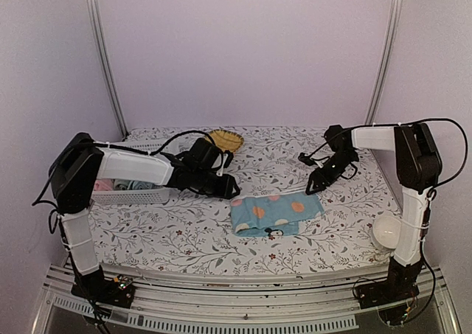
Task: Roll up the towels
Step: Pick up the towel from the center of the board, then put down the towel at the center of the board, then pick up the towel from the center of the board.
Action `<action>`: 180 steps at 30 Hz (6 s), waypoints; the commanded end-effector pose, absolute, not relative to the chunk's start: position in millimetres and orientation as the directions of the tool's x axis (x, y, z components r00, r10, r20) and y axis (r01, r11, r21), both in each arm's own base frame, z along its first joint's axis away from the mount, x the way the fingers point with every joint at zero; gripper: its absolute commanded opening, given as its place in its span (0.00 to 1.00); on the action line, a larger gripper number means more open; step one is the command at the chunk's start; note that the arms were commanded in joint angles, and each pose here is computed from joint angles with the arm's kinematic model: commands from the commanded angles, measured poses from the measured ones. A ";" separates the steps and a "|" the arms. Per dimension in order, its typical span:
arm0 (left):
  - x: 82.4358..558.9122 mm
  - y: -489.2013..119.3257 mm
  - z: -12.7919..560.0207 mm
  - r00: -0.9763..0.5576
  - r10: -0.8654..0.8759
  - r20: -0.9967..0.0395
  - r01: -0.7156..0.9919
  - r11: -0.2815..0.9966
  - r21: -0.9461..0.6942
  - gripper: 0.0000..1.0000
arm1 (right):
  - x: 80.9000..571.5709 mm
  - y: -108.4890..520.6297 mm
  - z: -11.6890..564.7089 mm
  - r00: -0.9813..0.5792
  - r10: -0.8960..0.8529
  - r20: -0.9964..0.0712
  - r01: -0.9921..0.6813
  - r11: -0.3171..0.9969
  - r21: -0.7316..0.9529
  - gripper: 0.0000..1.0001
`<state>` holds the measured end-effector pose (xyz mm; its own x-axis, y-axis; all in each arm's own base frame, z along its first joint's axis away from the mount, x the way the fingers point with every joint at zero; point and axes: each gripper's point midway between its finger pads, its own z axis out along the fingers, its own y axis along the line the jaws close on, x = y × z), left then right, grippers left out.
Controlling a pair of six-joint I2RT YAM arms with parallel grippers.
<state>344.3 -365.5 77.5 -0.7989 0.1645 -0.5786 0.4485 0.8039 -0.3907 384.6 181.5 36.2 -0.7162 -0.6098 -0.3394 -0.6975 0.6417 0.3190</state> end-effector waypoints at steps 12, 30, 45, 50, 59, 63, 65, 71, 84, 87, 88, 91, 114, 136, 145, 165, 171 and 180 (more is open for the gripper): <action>351.5 -390.5 23.5 -0.869 0.191 -0.457 0.408 0.800 -0.440 0.29 | 374.1 184.6 14.8 -0.753 -0.586 -0.300 -0.658 0.647 0.386 0.29; 396.4 -382.9 263.8 -0.480 0.093 -0.872 0.594 0.766 -0.245 0.00 | 458.9 151.9 273.7 -0.469 -0.480 -0.741 -0.724 0.690 0.011 0.02; 227.0 -425.8 122.7 -0.568 0.495 -0.657 0.803 0.509 -0.311 0.29 | 268.6 131.5 109.4 -0.321 -0.771 -0.551 -0.937 0.342 0.068 0.35; 242.3 -407.4 139.4 -0.538 0.467 -0.701 0.792 0.564 -0.232 0.38 | 298.4 138.3 130.7 -0.351 -0.721 -0.598 -0.915 0.399 0.056 0.39; 270.6 -344.9 133.3 -0.626 0.375 -0.684 0.640 0.748 -0.175 0.45 | 380.8 139.7 105.2 -0.495 -0.663 -0.561 -0.831 0.550 0.083 0.52; 271.3 -315.1 133.5 -0.651 0.339 -0.680 0.582 0.798 -0.159 0.48 | 401.9 145.4 97.8 -0.515 -0.653 -0.555 -0.826 0.550 0.119 0.54; 270.1 -303.2 132.3 -0.665 0.315 -0.677 0.557 0.814 -0.168 0.48 | 410.2 147.9 93.5 -0.515 -0.651 -0.558 -0.827 0.549 0.123 0.54; 265.6 -284.1 129.3 -0.685 0.285 -0.671 0.522 0.835 -0.177 0.48 | 419.2 168.7 79.6 -0.521 -0.635 -0.570 -0.842 0.491 0.223 0.54; 267.3 -274.3 126.7 -0.691 0.280 -0.666 0.498 0.853 -0.157 0.48 | 413.4 188.7 65.2 -0.514 -0.636 -0.575 -0.857 0.406 0.317 0.40; 269.1 -273.6 126.9 -0.691 0.277 -0.668 0.494 0.856 -0.155 0.48 | 409.5 193.7 64.5 -0.519 -0.626 -0.581 -0.855 0.377 0.357 0.26; 269.7 -273.0 127.1 -0.692 0.274 -0.668 0.489 0.858 -0.155 0.48 | 409.0 194.6 65.3 -0.519 -0.624 -0.584 -0.855 0.372 0.362 0.21; 274.0 -269.7 126.3 -0.701 0.255 -0.666 0.464 0.873 -0.153 0.48 | 407.0 193.5 68.8 -0.519 -0.622 -0.586 -0.855 0.368 0.365 0.04; 378.4 -273.8 104.6 -0.826 0.109 -0.553 0.289 0.924 -0.250 0.43 | 469.3 96.8 85.8 -0.690 -0.444 -0.572 -0.679 0.672 0.297 0.03; 453.1 -239.5 19.9 -0.910 0.057 -0.411 0.067 0.998 -0.008 0.39 | 454.7 106.4 83.4 -0.699 -0.415 -0.583 -0.678 0.642 0.357 0.04; 464.2 -240.4 4.7 -0.913 0.057 -0.404 0.061 0.998 0.004 0.36 | 451.2 108.1 80.1 -0.704 -0.413 -0.578 -0.678 0.633 0.374 0.04; 465.6 -264.0 113.0 -0.769 0.063 -0.637 0.147 0.986 -0.079 0.00 | 474.7 85.4 142.6 -0.657 -0.358 -0.663 -0.662 0.695 0.281 0.03; 450.8 -267.8 228.5 -0.592 -0.004 -0.806 0.196 0.969 -0.149 0.00 | 480.1 70.6 229.9 -0.538 -0.338 -0.772 -0.664 0.734 0.142 0.03; 388.3 -281.2 321.4 -0.423 -0.038 -0.905 0.315 0.930 -0.187 0.00 | 429.3 68.7 325.3 -0.399 -0.324 -0.858 -0.650 0.760 0.016 0.03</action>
